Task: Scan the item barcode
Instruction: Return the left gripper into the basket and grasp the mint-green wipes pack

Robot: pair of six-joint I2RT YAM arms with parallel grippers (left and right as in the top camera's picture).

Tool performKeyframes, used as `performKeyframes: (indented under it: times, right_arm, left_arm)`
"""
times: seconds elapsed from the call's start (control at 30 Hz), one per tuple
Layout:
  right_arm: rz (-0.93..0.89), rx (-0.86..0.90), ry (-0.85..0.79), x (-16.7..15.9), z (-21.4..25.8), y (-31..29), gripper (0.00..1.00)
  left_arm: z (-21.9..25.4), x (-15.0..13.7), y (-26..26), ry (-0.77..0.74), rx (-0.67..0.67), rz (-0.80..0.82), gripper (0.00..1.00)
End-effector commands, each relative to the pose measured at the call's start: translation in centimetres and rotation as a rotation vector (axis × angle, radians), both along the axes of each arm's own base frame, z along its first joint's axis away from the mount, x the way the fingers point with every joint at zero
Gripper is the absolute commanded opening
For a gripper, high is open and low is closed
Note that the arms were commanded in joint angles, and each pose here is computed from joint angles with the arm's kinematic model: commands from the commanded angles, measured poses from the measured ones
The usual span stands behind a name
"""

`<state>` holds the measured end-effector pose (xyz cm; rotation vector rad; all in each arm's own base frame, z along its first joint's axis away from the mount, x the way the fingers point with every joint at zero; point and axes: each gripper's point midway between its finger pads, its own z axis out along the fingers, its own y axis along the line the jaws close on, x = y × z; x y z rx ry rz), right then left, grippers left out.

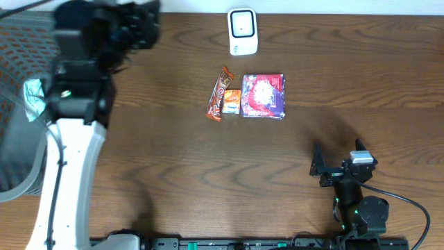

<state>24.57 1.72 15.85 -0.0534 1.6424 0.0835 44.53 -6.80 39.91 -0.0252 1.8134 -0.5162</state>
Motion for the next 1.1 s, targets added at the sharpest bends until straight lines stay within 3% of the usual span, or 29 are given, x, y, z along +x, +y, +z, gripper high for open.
performKeyframes:
  times: [0.0, 0.13, 0.2, 0.33, 0.5, 0.8, 1.07]
  right_arm:
    - [-0.003, 0.014, 0.0, 0.0, -0.1, -0.1, 0.99]
    - [-0.003, 0.014, 0.0, 0.0, -0.1, -0.1, 0.99]
    - [-0.003, 0.014, 0.0, 0.0, -0.1, -0.1, 0.99]
    - [-0.003, 0.014, 0.0, 0.0, -0.1, -0.1, 0.99]
    - [-0.003, 0.014, 0.0, 0.0, -0.1, -0.1, 0.99]
    - [-0.003, 0.014, 0.0, 0.0, -0.1, -0.1, 0.99]
    - [-0.003, 0.015, 0.0, 0.0, -0.1, -0.1, 0.99]
  left_arm:
    - [3.9, -1.6, 3.9, -0.134, 0.113, 0.076, 0.57]
    - [5.7, -3.1, 9.3, -0.177, 0.181, 0.244, 0.57]
    - [5.9, -4.0, 13.7, -0.164, 0.208, 0.412, 0.57]
    - [5.0, -6.0, 20.8, -0.097, 0.241, 0.664, 0.57]
    - [2.4, -7.6, 27.2, 0.009, 0.26, 0.823, 0.57]
    - [-4.4, -7.2, 36.1, 0.202, 0.418, 0.899, 0.57]
    - [-15.3, -3.9, 38.8, 0.451, 0.557, 0.751, 0.57]
